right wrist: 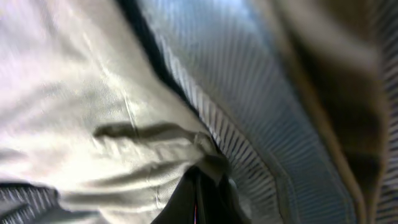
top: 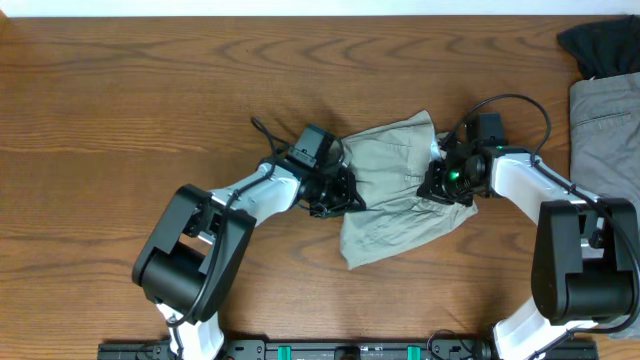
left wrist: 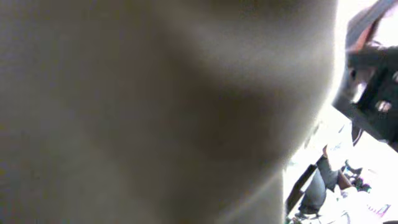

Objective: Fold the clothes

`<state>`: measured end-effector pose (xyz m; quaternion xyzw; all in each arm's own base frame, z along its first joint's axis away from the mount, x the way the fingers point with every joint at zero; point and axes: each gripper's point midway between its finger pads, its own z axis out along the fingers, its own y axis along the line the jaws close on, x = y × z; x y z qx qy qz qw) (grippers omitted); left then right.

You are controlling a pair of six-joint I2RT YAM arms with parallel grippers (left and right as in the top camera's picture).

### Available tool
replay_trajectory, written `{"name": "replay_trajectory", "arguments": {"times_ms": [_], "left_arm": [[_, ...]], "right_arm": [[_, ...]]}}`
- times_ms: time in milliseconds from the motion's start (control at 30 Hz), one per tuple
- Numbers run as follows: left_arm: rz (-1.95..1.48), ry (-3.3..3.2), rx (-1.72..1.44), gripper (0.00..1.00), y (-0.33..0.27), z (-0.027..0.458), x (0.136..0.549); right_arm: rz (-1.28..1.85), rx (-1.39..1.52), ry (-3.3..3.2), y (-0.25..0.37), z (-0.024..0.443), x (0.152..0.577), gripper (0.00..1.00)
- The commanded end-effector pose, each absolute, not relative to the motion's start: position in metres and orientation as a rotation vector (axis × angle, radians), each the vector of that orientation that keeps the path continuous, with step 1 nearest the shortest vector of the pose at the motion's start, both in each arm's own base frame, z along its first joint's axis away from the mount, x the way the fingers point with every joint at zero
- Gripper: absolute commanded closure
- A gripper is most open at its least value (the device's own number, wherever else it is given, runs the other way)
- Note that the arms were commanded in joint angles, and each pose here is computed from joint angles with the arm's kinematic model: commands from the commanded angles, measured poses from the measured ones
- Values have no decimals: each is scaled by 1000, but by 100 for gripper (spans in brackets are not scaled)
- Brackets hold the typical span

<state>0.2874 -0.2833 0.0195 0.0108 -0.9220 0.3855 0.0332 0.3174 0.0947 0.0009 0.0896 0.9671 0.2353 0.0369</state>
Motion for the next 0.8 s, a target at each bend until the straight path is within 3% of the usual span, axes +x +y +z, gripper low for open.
{"name": "replay_trajectory", "arguments": {"times_ms": [0,200,333,433,533,767], "left_arm": [[1232,-2967,-63,94,-255,31,318],[1352,-3176,198,94,-164,56,404],[1228,-3289,776,94,-53,54,446],[993,-3228,1293,94,33,38,445],[941,-3111,1571,94,82,28,433],[869,-3176,1385,94,88,16,416]], "right_arm": [[543,234,2961,75,10,310,98],[547,167,2686,72,93,329,93],[535,137,2543,70,138,330,91],[533,135,2497,69,153,327,91],[537,145,2499,69,154,326,92],[537,148,2509,69,152,325,95]]}}
